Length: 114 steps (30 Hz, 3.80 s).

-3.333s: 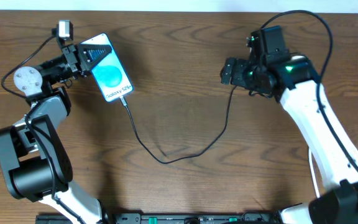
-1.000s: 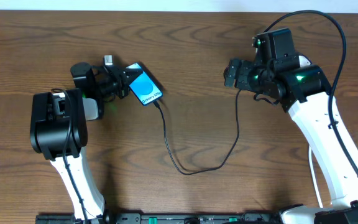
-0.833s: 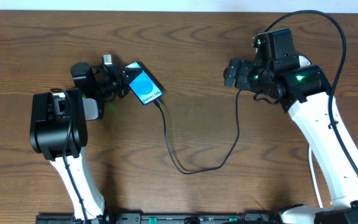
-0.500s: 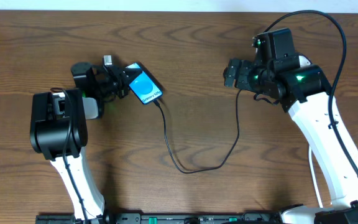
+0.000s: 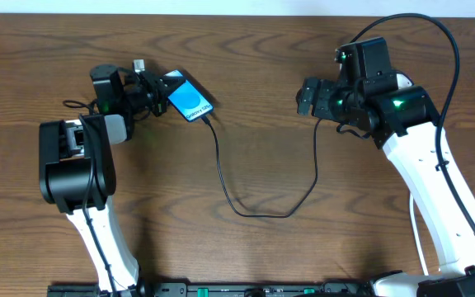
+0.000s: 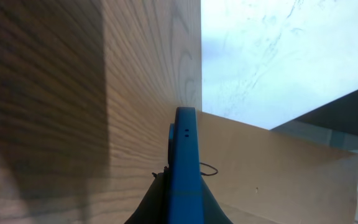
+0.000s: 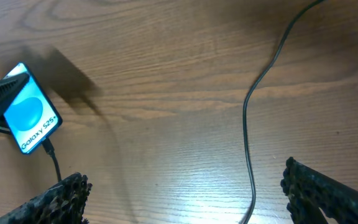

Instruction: Plug charger to phone and switch on socket

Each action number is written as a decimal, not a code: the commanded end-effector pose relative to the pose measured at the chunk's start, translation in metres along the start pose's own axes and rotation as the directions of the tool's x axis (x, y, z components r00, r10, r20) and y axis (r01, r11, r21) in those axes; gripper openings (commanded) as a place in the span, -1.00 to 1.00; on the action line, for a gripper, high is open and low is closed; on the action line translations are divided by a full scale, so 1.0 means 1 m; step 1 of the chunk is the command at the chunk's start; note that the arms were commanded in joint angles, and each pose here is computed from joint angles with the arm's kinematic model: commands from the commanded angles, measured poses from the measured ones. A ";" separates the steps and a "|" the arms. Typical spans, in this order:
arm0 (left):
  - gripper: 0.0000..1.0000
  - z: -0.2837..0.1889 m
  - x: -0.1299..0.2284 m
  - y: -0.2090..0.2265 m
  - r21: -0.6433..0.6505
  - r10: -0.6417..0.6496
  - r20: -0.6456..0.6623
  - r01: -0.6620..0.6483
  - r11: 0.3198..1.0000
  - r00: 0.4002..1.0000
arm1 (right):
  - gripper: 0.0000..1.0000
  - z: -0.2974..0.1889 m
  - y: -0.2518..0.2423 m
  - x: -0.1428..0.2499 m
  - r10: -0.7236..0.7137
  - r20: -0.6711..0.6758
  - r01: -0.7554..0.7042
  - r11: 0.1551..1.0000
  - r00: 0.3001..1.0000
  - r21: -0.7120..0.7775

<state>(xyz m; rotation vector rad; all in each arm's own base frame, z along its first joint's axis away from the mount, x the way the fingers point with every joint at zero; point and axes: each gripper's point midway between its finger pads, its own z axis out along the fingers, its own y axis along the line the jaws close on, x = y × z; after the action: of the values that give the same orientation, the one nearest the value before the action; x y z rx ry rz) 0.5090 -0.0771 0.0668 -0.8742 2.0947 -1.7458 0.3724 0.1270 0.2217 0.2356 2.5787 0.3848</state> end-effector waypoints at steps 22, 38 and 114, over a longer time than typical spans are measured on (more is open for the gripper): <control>-0.86 -0.019 0.010 -0.030 -0.105 0.002 0.034 0.001 0.994 0.999 | 0.99 -0.009 0.002 -0.005 -0.018 0.031 0.018 1.000 0.999 0.000; -0.85 -0.030 0.021 0.021 -0.312 0.050 0.027 -0.039 0.949 0.998 | 0.99 -0.009 0.003 -0.007 -0.017 0.037 0.018 1.000 0.999 -0.003; -0.56 -0.074 0.025 0.098 -0.673 0.154 0.014 -0.104 0.732 0.988 | 0.98 -0.009 0.006 -0.005 -0.025 0.035 0.025 1.000 0.999 -0.007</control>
<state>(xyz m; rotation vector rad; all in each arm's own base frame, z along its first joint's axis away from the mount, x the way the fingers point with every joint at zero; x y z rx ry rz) 0.4250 -0.0380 0.0044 -0.8664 2.6746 -0.9555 0.3728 0.1297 0.2224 0.2257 2.5729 0.3823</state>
